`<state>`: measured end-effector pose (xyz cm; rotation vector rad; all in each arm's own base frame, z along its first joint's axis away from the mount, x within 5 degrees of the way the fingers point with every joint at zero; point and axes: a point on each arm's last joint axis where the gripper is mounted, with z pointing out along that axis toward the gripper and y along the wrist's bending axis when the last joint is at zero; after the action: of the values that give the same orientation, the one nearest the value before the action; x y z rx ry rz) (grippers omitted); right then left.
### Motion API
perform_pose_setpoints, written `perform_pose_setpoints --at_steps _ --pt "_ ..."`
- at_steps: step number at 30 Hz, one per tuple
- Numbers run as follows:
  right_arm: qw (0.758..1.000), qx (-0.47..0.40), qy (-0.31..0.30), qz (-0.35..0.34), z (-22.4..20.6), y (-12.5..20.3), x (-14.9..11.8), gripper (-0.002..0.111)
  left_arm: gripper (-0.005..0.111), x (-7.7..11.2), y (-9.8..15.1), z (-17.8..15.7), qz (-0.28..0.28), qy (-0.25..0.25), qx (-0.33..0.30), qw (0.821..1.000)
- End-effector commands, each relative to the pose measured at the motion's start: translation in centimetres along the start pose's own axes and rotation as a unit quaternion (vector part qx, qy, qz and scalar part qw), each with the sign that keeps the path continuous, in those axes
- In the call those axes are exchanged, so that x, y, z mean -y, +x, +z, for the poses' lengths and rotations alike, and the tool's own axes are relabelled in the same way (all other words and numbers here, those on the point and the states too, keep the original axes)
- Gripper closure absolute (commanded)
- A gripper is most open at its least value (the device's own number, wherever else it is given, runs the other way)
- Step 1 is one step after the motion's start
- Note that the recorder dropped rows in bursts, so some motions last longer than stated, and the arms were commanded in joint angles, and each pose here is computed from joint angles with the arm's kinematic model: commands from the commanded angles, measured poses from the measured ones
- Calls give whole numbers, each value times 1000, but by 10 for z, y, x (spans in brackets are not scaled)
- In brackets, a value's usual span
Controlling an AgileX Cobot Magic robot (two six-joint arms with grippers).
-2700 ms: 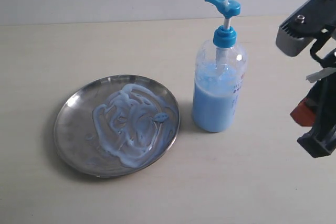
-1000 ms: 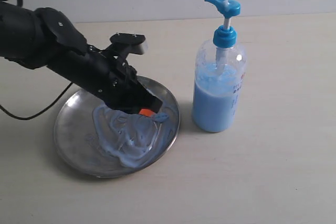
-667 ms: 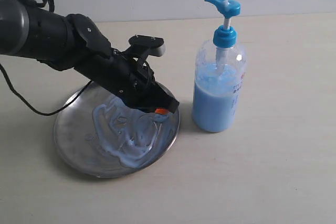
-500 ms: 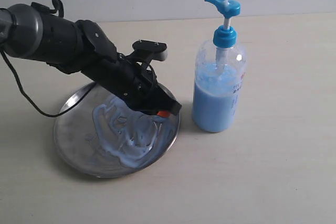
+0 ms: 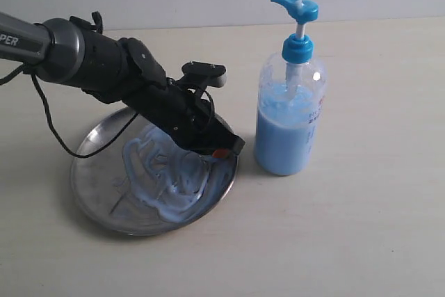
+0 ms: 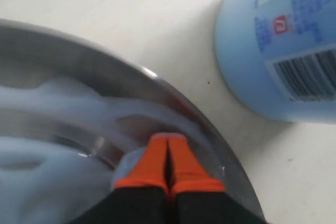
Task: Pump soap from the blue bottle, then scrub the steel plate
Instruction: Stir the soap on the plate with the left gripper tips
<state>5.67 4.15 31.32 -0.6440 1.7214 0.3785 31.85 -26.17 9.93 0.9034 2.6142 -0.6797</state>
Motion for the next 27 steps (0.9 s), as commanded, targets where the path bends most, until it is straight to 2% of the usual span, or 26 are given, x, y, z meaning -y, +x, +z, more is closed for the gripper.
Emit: perform_pose_setpoints --at_steps 1,6,12,16,23,27 --pt "1000 8 0 6 0 0 0 108 107 -14 -4 -7 -41 -4 8 999" --pt "1000 8 -1 7 0 0 0 108 107 -25 2 -14 -55 20 -23 998" --pt "1000 8 -1 7 0 0 0 108 107 -13 9 -13 -50 59 -62 995" --pt "1000 8 -1 6 0 0 0 108 107 -10 4 -11 -61 53 -40 996" --pt "1000 8 -1 6 0 0 0 108 107 -19 -4 -9 -68 9 8 998" --pt "1000 8 -1 6 0 0 0 108 107 -22 -4 -10 -65 1 12 998"
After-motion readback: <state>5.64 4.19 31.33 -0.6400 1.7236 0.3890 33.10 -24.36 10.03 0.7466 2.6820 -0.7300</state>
